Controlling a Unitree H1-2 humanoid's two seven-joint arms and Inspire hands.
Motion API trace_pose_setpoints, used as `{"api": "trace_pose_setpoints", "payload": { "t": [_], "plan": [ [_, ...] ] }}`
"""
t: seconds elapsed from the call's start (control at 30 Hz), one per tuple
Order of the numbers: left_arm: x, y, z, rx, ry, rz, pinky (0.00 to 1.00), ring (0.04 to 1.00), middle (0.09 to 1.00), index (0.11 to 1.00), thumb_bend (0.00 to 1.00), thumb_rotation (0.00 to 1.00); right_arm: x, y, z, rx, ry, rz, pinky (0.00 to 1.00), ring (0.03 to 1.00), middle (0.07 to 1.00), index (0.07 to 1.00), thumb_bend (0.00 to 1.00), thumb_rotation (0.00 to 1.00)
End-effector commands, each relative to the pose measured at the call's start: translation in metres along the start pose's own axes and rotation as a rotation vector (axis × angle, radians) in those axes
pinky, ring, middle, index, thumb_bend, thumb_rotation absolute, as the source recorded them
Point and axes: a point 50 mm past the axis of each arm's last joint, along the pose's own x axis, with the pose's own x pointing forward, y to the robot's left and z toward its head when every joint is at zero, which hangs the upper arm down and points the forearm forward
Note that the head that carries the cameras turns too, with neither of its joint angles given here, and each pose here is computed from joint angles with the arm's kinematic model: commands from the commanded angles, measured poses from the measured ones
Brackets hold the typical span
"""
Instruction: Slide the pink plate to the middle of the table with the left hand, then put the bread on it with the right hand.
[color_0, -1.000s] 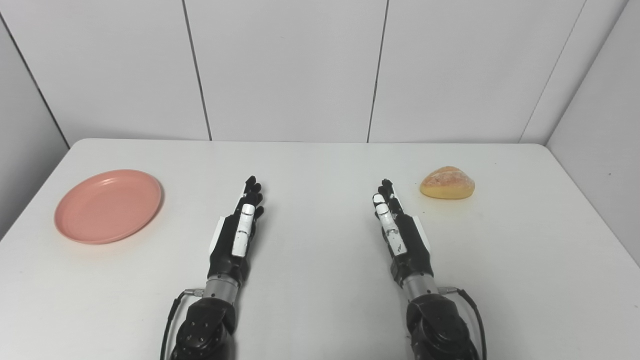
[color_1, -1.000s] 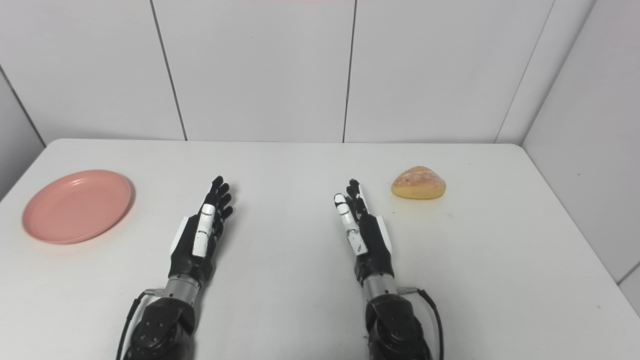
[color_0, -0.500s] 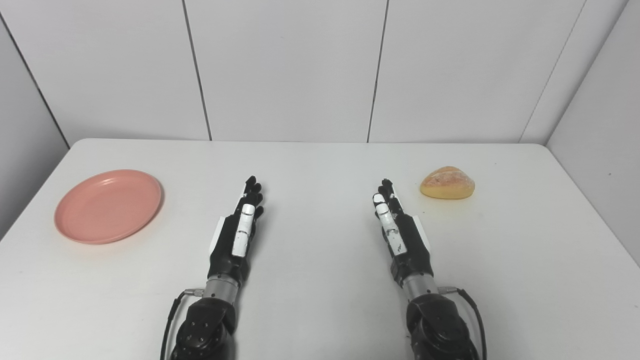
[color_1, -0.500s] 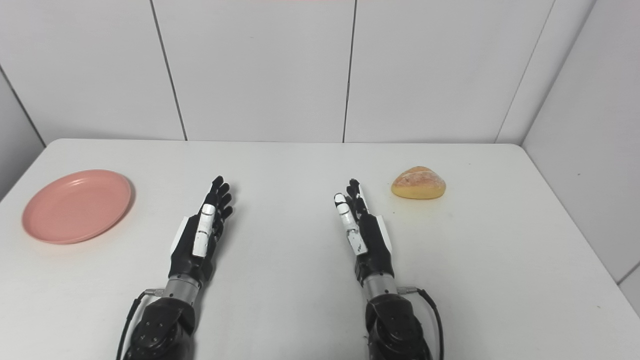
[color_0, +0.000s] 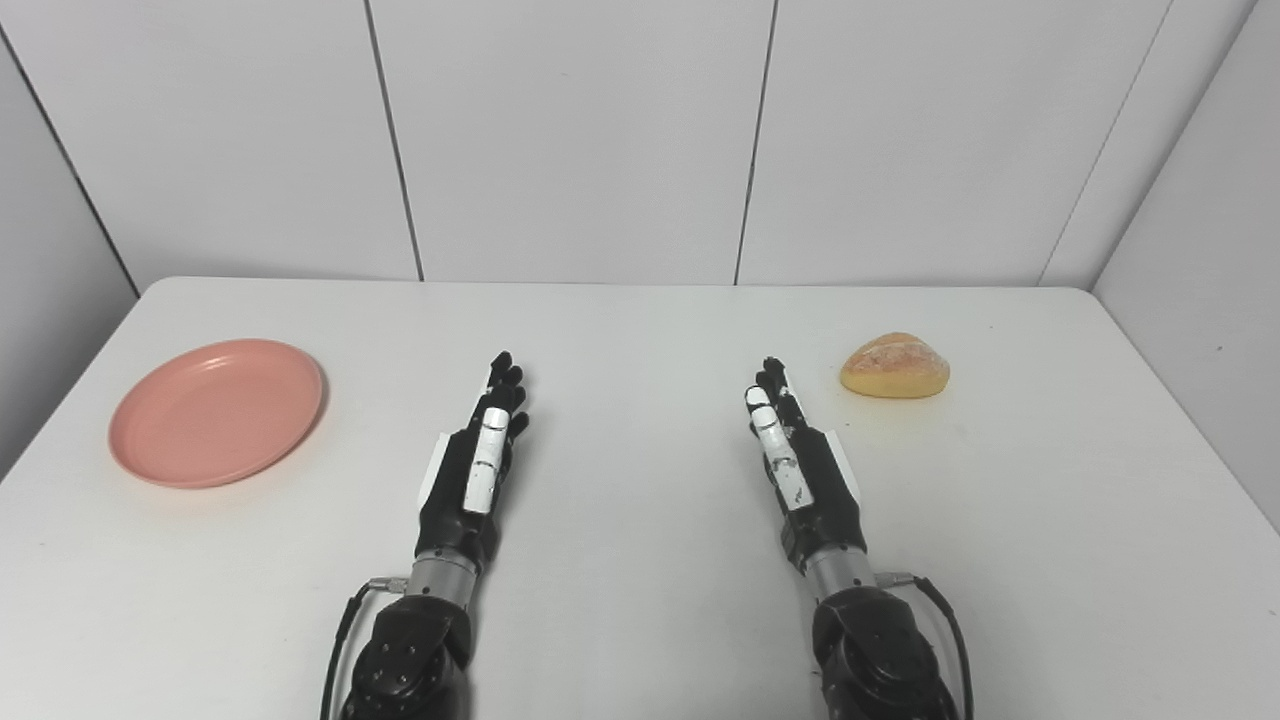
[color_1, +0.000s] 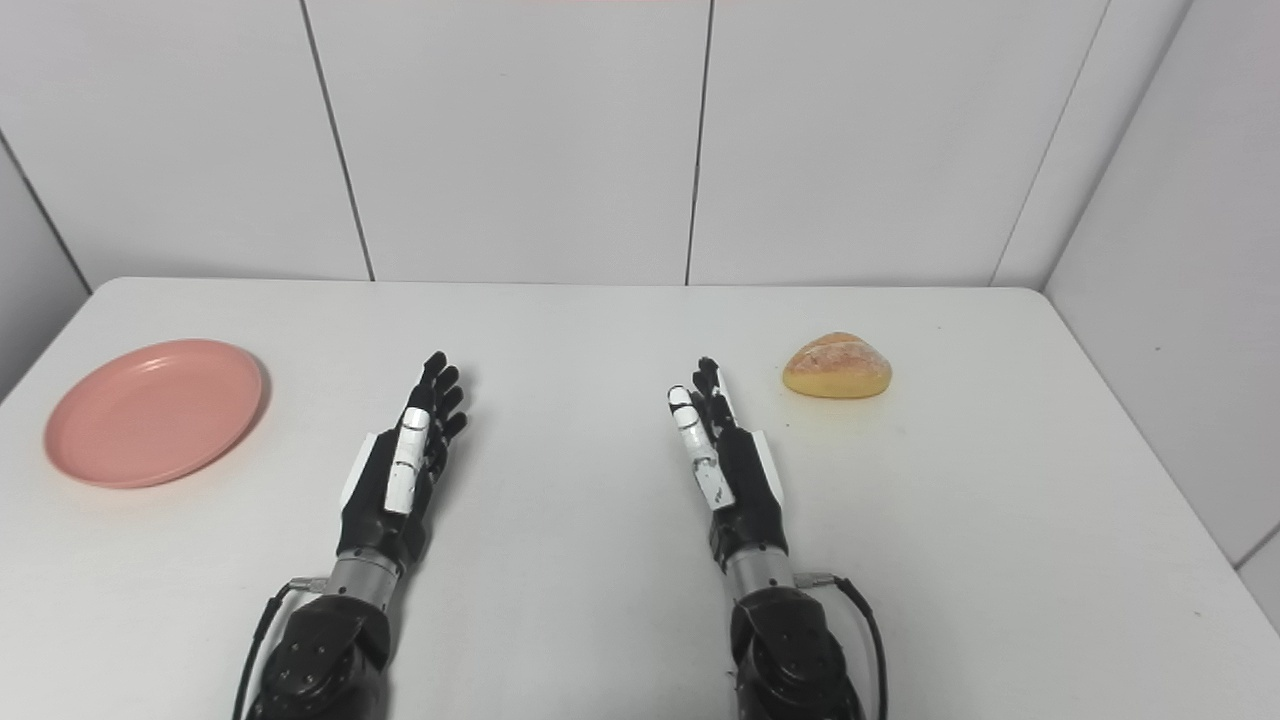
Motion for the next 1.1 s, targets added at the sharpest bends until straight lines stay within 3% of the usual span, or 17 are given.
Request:
{"api": "trace_pose_setpoints", "payload": {
  "t": [0.0, 1.07],
  "plan": [
    [0.0077, -0.0025, 0.0114, -0.003, -0.048, -0.016, 0.98, 1.000, 1.000, 0.989, 0.61, 1.00, 0.0124, 0.0070, 0.0236, 0.000, -0.099, 0.024, 1.00, 1.000, 1.000, 1.000, 0.61, 0.85],
    [0.0072, -0.0025, 0.0120, -0.016, -0.044, -0.023, 0.97, 1.000, 1.000, 0.999, 0.61, 1.00, 0.0123, 0.0071, 0.0237, 0.005, -0.101, 0.027, 1.00, 1.000, 1.000, 1.000, 0.60, 0.84]
  ]
}}
